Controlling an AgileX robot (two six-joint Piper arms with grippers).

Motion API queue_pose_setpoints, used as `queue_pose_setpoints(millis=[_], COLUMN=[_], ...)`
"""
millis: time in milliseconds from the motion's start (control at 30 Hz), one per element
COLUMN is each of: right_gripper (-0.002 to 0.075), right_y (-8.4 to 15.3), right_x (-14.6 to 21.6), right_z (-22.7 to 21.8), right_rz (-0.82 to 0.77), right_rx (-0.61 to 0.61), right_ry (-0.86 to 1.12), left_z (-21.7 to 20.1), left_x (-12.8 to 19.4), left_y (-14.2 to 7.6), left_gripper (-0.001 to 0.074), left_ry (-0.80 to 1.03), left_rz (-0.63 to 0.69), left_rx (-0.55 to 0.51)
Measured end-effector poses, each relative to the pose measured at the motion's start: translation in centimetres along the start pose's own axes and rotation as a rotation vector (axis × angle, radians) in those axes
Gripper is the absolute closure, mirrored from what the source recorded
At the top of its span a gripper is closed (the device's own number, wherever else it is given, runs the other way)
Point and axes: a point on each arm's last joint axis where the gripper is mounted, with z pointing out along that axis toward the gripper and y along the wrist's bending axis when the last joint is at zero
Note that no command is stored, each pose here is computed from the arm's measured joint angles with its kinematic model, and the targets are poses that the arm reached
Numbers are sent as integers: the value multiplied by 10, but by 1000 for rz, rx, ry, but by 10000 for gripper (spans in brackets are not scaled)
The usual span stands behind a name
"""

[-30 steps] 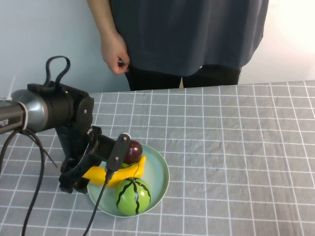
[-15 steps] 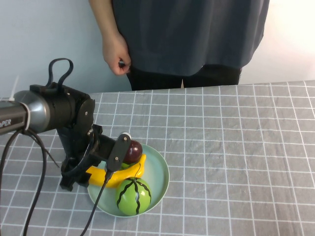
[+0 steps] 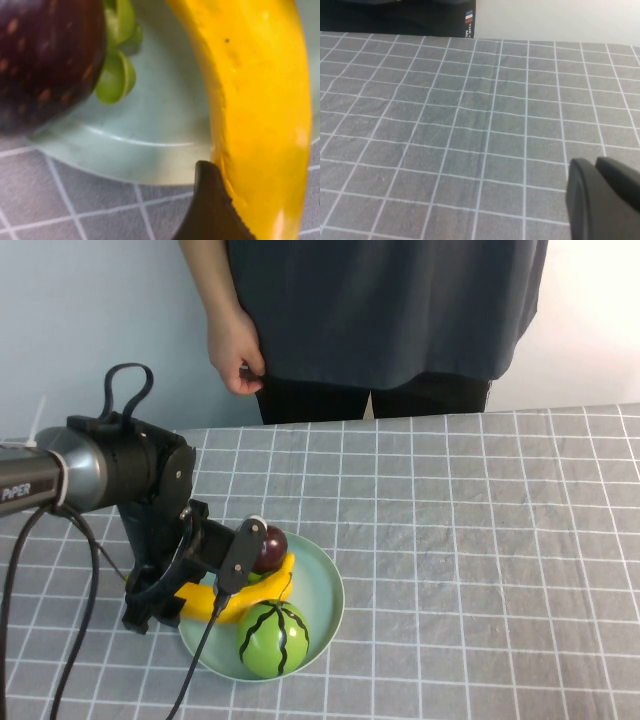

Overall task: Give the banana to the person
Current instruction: Pick up the banana

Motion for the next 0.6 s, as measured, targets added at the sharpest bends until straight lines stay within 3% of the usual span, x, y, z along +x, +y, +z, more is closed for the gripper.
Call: queue_pose_setpoints(millis=[233, 433, 600], right_gripper=[731, 731, 731], right_y=[0, 0, 0], right_x=[0, 0, 0], right_z=[0, 0, 0], right_rz=[0, 0, 0], right_rx=[0, 0, 0], right_ry=[0, 0, 0], left_z=[4, 1, -20], left_x=[0, 0, 2], left_y=[0, 0, -2], left_gripper=[348, 461, 464], left_ry=[0, 1, 0], left_rz=[1, 0, -8], left_rx=[11, 7, -37])
